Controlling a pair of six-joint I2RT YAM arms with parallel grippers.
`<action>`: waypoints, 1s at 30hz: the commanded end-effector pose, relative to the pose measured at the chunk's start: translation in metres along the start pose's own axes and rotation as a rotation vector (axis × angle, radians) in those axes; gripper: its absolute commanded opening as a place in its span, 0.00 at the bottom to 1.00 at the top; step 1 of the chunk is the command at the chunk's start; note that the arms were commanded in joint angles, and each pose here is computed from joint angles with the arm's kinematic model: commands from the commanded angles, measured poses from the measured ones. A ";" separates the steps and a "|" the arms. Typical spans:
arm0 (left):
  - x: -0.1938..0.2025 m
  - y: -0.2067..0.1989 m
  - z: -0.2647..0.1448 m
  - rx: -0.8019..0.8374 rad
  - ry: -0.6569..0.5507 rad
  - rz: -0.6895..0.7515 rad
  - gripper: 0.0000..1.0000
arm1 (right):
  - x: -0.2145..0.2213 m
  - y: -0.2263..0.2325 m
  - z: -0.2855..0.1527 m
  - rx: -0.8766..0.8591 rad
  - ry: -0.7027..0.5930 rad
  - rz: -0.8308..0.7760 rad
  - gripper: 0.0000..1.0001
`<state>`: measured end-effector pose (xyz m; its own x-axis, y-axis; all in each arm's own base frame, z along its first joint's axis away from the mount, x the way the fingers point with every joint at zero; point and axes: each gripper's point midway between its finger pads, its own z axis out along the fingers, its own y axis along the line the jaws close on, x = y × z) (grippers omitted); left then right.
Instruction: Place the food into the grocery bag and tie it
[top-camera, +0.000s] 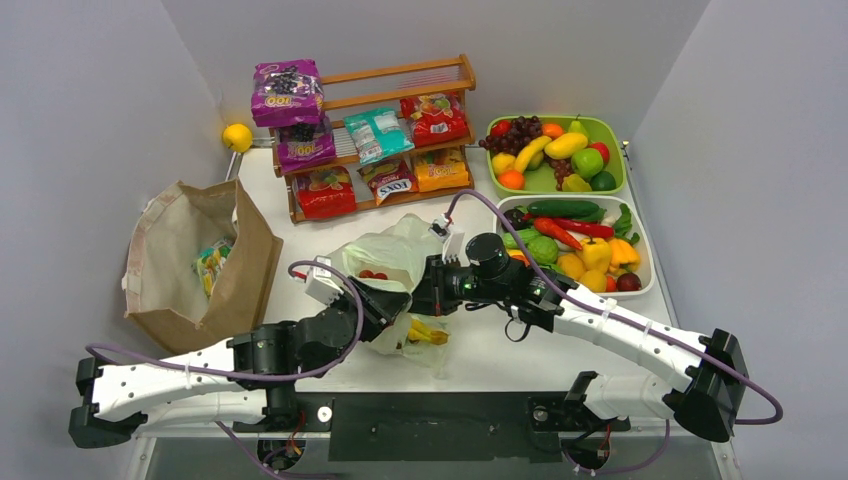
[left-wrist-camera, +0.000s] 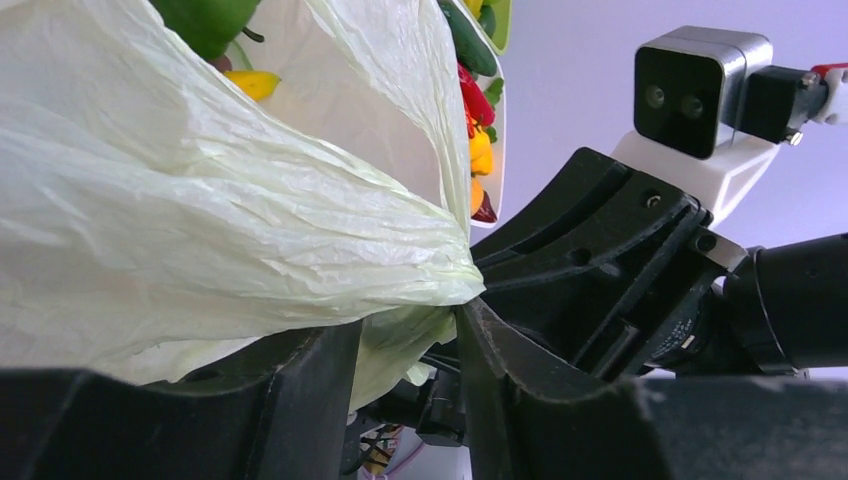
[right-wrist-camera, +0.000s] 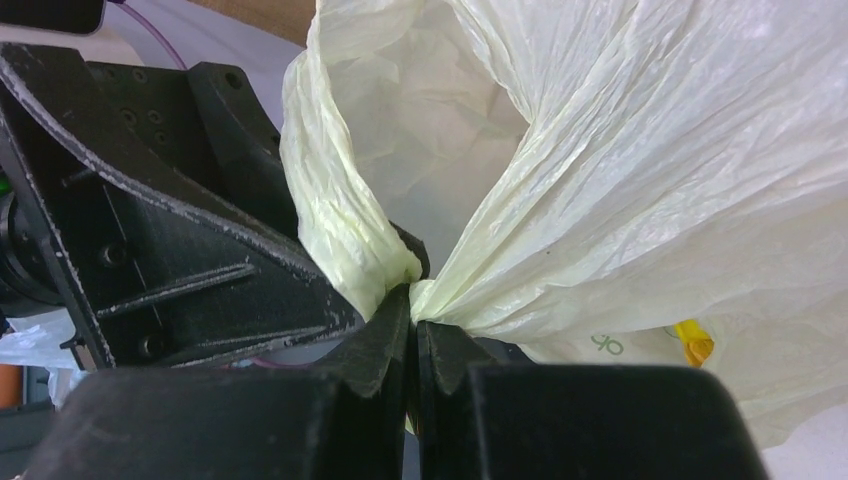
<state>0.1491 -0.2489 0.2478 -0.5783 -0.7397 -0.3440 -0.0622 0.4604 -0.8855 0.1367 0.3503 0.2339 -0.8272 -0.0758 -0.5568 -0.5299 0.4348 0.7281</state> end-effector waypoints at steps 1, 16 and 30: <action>0.016 -0.018 0.003 0.096 0.060 -0.032 0.36 | -0.019 0.026 -0.005 -0.081 -0.066 -0.040 0.00; -0.003 -0.011 -0.009 0.080 0.028 -0.023 0.00 | -0.029 0.014 -0.028 -0.014 -0.100 -0.063 0.00; -0.098 -0.088 -0.075 0.187 -0.130 0.021 0.00 | -0.132 0.044 -0.120 0.110 -0.356 -0.102 0.00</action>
<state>0.1429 -0.2089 0.3374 -0.5538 -0.7568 -0.3473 0.0553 0.3827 -0.9222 0.1898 0.2869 0.3426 -0.7093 0.1107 -0.6961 -0.5551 0.5209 0.6485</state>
